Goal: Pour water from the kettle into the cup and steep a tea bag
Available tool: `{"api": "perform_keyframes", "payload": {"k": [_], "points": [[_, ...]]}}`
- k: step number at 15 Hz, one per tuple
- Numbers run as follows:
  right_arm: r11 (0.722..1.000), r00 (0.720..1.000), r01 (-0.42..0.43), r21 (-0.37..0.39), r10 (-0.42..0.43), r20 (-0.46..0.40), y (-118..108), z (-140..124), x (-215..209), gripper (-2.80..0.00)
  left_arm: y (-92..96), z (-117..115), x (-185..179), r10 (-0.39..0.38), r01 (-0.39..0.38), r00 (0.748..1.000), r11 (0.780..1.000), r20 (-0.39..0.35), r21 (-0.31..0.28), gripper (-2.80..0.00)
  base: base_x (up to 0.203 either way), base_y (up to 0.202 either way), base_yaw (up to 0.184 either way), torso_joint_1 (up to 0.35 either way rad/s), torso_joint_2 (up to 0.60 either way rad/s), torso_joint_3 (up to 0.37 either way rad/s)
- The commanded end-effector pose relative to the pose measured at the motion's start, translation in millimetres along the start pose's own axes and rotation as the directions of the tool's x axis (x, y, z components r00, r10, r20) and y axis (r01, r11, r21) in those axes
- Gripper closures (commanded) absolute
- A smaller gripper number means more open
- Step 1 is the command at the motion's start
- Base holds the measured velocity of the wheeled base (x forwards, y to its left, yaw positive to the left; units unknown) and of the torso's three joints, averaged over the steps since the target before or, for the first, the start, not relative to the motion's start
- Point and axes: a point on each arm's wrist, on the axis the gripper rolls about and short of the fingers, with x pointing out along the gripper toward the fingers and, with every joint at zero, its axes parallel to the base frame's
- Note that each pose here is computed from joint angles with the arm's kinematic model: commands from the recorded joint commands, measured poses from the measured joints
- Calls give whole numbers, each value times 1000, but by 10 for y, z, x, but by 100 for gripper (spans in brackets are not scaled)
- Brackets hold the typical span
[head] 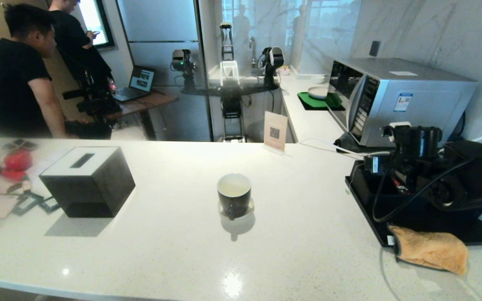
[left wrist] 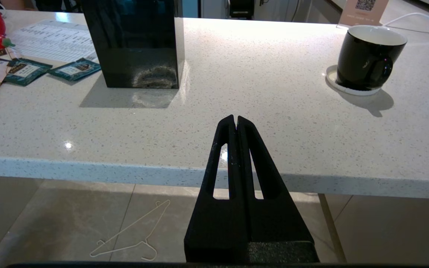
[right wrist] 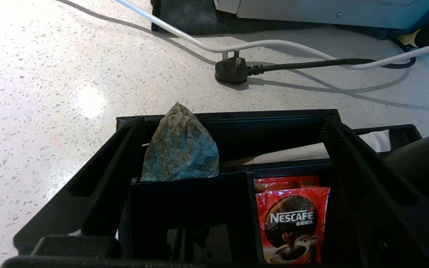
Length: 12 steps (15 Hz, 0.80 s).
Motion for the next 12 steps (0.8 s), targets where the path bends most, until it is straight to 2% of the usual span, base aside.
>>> {"api": "perform_keyframes", "payload": {"k": [1, 12], "points": [[1000, 1000, 3, 0, -3, -4, 5, -27, 23, -280, 0, 0, 1, 0, 0, 1000, 1000, -1, 1, 0, 0, 0, 0, 0, 0, 0], [1000, 1000, 2, 3, -2, -28, 24, -109, 58, -280, 0, 0, 1, 0, 0, 1000, 1000, -1, -1, 0, 0, 0, 0, 0, 0, 0]]}}
